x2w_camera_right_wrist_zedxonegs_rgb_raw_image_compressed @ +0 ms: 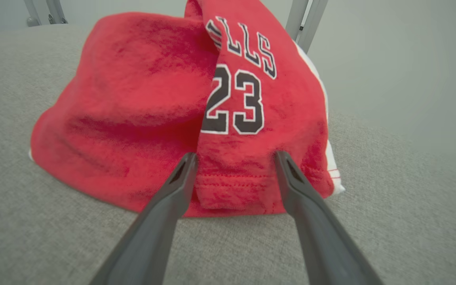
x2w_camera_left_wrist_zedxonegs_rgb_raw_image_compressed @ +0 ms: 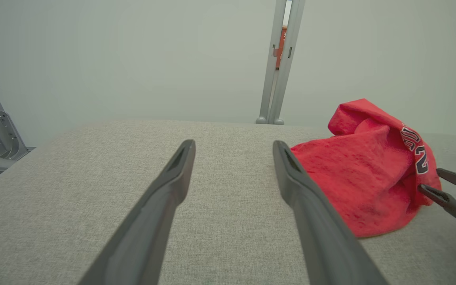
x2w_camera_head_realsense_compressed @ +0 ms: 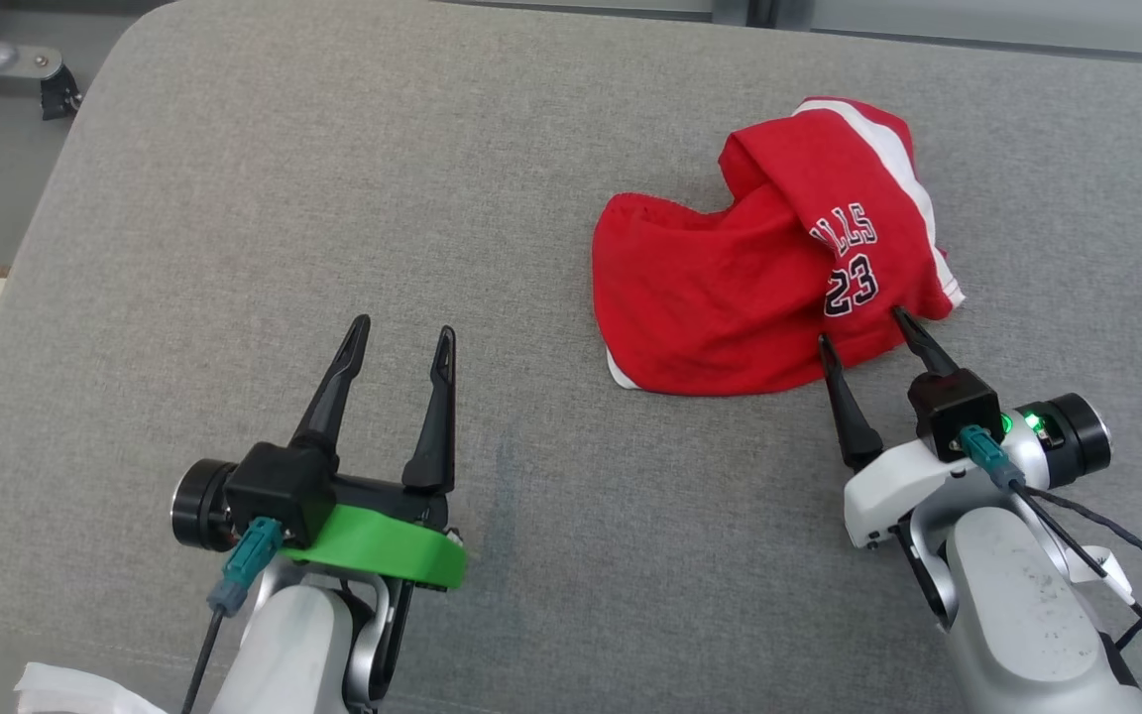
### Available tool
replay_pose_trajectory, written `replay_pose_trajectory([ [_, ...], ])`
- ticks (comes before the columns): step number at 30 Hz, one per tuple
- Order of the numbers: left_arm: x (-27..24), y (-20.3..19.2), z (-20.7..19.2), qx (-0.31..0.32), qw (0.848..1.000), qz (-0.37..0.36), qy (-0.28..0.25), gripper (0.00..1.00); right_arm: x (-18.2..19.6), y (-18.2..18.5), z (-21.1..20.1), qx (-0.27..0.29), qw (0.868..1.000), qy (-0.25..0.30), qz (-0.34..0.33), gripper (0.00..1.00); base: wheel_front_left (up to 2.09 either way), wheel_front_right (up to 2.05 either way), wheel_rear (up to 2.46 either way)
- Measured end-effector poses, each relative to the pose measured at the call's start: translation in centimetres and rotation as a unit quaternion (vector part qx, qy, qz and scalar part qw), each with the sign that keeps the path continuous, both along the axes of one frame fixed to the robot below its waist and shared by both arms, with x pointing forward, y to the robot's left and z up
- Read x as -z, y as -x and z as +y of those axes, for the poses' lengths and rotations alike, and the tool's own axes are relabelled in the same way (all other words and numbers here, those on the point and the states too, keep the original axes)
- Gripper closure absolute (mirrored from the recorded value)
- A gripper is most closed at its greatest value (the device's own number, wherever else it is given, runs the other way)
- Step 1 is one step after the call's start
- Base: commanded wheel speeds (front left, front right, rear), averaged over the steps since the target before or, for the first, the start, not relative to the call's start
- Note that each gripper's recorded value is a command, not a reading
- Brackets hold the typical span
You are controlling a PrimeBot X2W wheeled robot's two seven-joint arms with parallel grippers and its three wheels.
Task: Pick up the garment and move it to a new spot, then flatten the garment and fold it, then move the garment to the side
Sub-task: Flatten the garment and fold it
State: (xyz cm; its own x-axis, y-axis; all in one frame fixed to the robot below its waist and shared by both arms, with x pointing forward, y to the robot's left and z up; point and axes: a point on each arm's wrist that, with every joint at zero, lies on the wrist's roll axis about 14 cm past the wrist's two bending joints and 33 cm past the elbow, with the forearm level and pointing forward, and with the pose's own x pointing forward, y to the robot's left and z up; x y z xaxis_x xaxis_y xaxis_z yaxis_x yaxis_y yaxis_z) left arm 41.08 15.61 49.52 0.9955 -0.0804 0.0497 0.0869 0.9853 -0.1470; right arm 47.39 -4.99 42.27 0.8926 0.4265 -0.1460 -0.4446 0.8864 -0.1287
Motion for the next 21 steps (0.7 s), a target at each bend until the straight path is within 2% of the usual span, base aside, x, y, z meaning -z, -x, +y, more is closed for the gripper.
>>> replay_pose_trajectory([
  [3,0.2,0.0,0.3,-0.006,1.0,0.004,0.001,0.0,1.3,-0.4,0.3,-0.005,1.0,0.014,0.015,0.0,0.0,0.0,0.0],
  [4,0.3,0.0,0.4,-0.009,1.0,0.006,0.001,0.0,1.5,-0.6,0.4,-0.006,1.0,0.017,0.017,0.03,0.0,0.0,0.0],
  [5,0.4,0.1,0.6,-0.011,1.0,0.007,0.002,0.0,1.5,-0.9,0.4,-0.004,1.0,0.016,0.018,0.71,0.0,0.0,0.0],
  [6,0.5,0.1,0.7,-0.014,1.0,0.009,0.002,0.0,1.5,-1.2,0.3,-0.002,1.0,0.017,0.016,1.0,0.0,0.0,0.0],
  [14,0.2,0.0,0.7,-0.016,1.0,0.004,0.003,0.0,-2.3,-2.7,-0.8,0.024,0.999,-0.01,-0.034,1.0,0.0,0.0,0.0],
  [21,-0.5,-0.2,-0.6,0.003,1.0,-0.005,0.008,0.0,-7.2,-5.4,-5.2,0.082,0.992,-0.017,-0.099,1.0,0.0,0.0,0.0],
])
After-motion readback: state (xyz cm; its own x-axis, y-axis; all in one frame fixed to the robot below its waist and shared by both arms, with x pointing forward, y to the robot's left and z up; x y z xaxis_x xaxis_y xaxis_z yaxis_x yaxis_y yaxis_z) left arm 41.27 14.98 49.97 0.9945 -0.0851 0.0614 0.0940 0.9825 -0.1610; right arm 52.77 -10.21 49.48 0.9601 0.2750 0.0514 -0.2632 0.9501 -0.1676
